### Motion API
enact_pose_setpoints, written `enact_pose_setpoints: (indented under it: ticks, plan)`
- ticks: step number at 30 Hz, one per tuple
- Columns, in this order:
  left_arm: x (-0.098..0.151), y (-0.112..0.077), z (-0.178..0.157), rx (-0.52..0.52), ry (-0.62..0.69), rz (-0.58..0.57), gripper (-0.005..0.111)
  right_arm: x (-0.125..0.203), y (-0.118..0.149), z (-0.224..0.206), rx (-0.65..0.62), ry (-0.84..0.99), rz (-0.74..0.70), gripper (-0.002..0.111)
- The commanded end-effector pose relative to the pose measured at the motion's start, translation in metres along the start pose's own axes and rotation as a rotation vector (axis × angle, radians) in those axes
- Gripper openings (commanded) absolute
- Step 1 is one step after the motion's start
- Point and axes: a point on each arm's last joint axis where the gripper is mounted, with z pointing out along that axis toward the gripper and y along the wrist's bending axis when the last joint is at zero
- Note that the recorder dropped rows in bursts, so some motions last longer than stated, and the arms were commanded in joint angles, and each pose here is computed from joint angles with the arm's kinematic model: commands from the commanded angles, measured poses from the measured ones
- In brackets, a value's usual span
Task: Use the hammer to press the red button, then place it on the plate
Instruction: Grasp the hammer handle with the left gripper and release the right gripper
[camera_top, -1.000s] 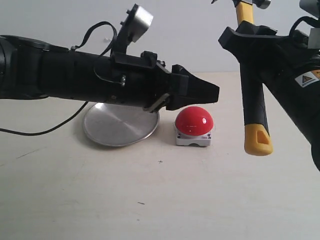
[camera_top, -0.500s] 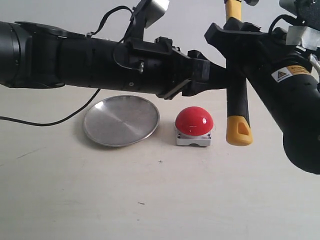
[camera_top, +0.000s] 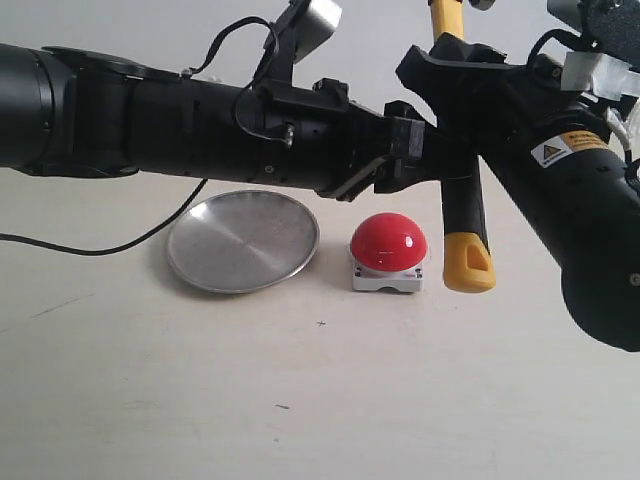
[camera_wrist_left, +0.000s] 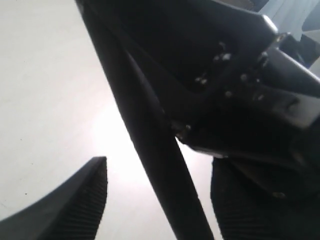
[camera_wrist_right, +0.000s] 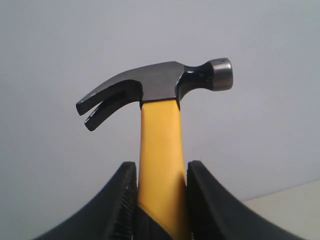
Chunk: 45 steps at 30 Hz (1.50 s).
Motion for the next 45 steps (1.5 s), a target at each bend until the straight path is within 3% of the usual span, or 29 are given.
enact_pose_setpoints:
  ticks: [1, 22, 25, 33, 41, 45]
  plan:
    - [-0.004, -0.004, 0.002, 0.016, -0.013, -0.008, 0.06, -0.012, 0.009, 0.0, -0.067, -0.081, 0.009, 0.0]
    - [0.001, -0.003, 0.019, 0.011, 0.012, -0.03, 0.058, -0.009, 0.021, -0.001, -0.195, -0.062, -0.039, 0.0]
    - [0.002, -0.004, 0.019, 0.023, 0.015, -0.03, 0.049, -0.009, 0.021, -0.001, -0.19, -0.058, -0.067, 0.0]
    - [0.001, -0.002, 0.019, 0.007, 0.011, -0.002, 0.0, -0.004, 0.015, 0.0, -0.133, -0.008, -0.111, 0.0]
    - [0.0, 0.001, 0.018, -0.019, 0.003, 0.061, 0.0, 0.002, 0.01, 0.001, -0.076, 0.065, -0.105, 0.0]
    - [0.0, 0.001, 0.018, -0.027, 0.002, 0.074, 0.0, 0.002, 0.009, 0.0, -0.065, 0.073, -0.117, 0.022]
